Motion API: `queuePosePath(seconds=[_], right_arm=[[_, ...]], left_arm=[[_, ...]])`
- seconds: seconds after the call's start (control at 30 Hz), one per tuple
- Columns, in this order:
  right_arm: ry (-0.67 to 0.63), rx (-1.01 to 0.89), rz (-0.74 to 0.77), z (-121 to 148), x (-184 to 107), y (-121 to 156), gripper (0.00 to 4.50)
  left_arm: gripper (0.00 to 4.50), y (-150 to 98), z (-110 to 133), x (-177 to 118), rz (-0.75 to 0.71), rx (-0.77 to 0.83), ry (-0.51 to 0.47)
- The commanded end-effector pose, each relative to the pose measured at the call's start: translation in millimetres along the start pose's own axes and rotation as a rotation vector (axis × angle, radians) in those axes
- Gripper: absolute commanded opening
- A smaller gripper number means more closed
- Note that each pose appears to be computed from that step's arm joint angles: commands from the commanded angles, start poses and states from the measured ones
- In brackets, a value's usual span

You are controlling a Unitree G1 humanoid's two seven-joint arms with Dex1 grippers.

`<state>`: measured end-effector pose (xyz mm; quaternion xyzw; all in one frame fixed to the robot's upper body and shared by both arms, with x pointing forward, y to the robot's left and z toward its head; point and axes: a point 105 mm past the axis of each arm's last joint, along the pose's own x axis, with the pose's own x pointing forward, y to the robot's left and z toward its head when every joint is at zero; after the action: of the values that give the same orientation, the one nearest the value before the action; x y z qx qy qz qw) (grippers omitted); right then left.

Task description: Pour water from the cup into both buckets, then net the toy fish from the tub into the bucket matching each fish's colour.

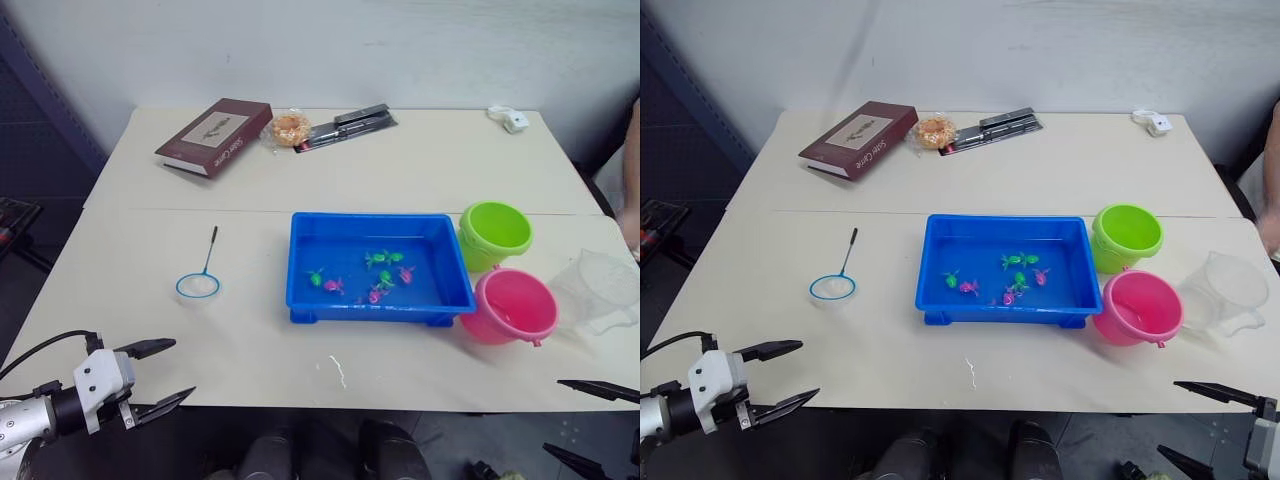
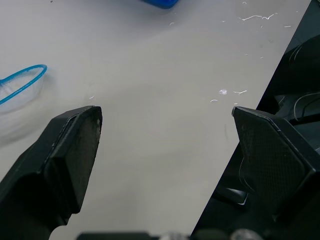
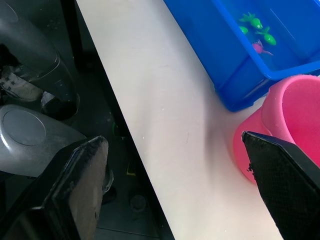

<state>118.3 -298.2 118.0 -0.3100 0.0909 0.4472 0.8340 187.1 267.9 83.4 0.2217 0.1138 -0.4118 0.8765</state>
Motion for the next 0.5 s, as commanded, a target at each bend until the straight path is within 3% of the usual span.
queuePosePath(seconds=[0.03,0.1,0.2,0.37,0.5], right_arm=[[-0.019,0.052,-0.193,4.0,-4.8,-24.1,4.5],[-0.073,0.178,-0.496,6.0,-17.6,-51.1,4.5],[-0.078,0.258,-0.647,4.5,-25.6,-52.9,4.5],[-0.079,0.397,-1.063,-21.7,-42.4,-47.9,4.5],[-0.07,0.544,-1.162,-43.0,-22.7,-35.2,4.5]], left_arm=[[4.48,-1.4,18.3,1.5,-0.035,-0.057,-0.057],[4.48,-11.9,45.4,14.1,-0.146,-0.203,-0.162],[4.48,-16.0,69.7,25.2,-0.202,-0.28,-0.227],[4.48,-15.8,109.1,48.4,-0.275,-0.22,-0.334],[4.48,-25.9,128.6,70.5,-0.385,-0.129,-0.357]])
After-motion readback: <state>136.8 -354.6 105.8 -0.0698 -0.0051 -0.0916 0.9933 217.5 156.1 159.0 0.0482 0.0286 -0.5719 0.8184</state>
